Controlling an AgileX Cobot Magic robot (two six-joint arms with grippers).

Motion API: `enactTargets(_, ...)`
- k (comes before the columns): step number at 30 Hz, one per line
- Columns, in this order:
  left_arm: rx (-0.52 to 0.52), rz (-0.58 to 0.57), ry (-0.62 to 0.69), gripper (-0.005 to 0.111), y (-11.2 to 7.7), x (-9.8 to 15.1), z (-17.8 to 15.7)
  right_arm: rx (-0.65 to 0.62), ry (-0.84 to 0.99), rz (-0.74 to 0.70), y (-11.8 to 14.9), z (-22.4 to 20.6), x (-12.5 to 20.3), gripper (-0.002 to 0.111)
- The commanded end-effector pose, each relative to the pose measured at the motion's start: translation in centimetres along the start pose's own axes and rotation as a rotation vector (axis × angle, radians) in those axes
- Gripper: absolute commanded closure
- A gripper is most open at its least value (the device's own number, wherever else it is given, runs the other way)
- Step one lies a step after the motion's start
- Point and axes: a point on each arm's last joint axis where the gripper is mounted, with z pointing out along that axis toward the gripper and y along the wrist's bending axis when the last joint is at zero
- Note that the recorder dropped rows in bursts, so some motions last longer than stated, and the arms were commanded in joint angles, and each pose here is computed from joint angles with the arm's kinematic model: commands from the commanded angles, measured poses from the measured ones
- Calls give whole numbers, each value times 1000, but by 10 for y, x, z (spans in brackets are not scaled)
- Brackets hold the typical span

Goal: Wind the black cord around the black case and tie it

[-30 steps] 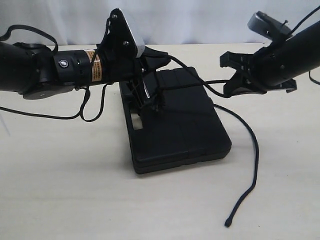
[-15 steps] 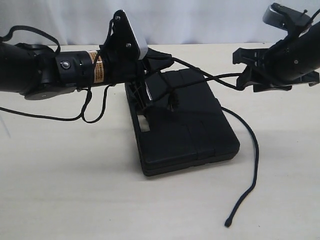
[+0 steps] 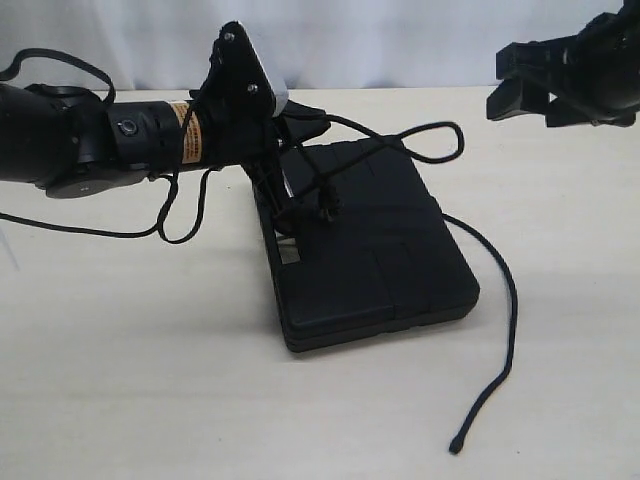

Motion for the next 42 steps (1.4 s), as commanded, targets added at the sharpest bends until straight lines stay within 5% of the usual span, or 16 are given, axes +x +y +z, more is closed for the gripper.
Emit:
enactTargets(1, -15, -20, 2, 107, 2, -1, -2, -58, 17, -65, 4, -4, 2, 48)
enactTargets(5, -14, -20, -2, 107, 2, -2, -2, -89, 26, -266, 7, -4, 4, 48)
enactTargets(8, -12, -20, -21, 107, 2, -3, -2, -126, 44, -606, 7, -2, 11, 48)
enactTargets(15, -11, -20, -27, 107, 2, -4, -2, -429, -86, -1154, 28, 6, 32, 48)
enactTargets(23, -11, -20, -27, 107, 2, -4, -2, -174, -255, -1480, 57, 33, 38, 48)
enactTargets(31, -11, -22, -27, 107, 2, -4, -2, -60, -248, -1479, 59, 69, 41, 50)
enactTargets(34, -11, -22, -27, 107, 2, -4, -2, -61, -251, -1398, 58, 77, 41, 70)
enactTargets(37, -12, -23, -27, 107, 2, -4, -2, -99, -266, -1328, 61, 73, 41, 104)
enactTargets(42, -17, -24, 21, 107, 2, 1, -2, -148, -317, -1106, 67, 58, 36, 104)
